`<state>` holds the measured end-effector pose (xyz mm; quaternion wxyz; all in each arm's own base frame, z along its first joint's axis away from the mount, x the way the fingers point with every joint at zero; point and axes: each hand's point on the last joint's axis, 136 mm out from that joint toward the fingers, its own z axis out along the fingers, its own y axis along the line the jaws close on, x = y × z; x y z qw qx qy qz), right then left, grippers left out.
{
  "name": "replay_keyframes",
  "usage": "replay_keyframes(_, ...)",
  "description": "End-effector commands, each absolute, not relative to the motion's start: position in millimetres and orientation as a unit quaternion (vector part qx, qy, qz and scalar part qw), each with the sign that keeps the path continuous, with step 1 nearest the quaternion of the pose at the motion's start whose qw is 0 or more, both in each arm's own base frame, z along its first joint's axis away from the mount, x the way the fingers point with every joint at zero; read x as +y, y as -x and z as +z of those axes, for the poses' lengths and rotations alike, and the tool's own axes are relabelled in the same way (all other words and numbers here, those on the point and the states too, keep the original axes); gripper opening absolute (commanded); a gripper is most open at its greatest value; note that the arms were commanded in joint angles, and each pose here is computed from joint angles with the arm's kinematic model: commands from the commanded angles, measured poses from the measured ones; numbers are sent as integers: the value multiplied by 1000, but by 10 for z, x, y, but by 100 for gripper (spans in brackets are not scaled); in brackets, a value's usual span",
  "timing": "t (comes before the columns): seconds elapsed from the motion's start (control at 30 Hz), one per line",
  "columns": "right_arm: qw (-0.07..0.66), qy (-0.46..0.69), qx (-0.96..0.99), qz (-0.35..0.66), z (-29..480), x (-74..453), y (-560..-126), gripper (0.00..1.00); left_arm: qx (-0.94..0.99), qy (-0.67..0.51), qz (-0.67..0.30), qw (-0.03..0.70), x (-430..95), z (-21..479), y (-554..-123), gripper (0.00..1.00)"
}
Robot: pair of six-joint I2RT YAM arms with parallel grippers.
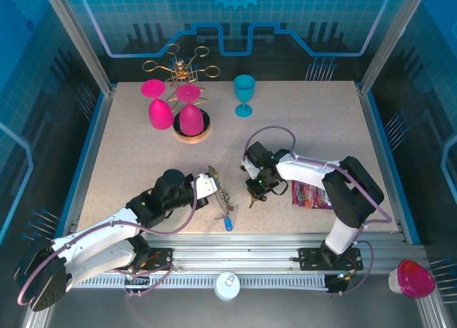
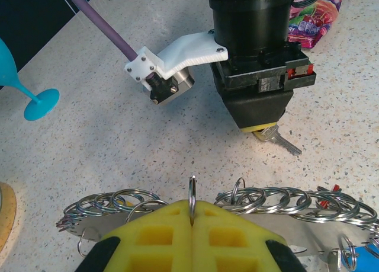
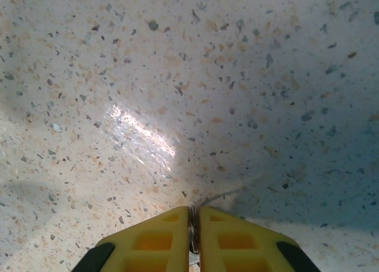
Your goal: Put the keys on the keyring
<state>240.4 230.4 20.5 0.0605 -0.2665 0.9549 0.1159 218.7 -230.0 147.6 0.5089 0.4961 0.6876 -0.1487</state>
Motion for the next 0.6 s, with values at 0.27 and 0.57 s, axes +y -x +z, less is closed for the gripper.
replay_keyframes(0.27, 55, 261, 958, 108, 255, 2289, -2413, 16, 674, -490, -151, 532, -2350, 1660, -2241, 0)
replay_keyframes(0.57, 43, 262, 958, 112, 219, 2311, -2385, 14, 675, -490, -150, 531, -2346, 1654, -2236, 0)
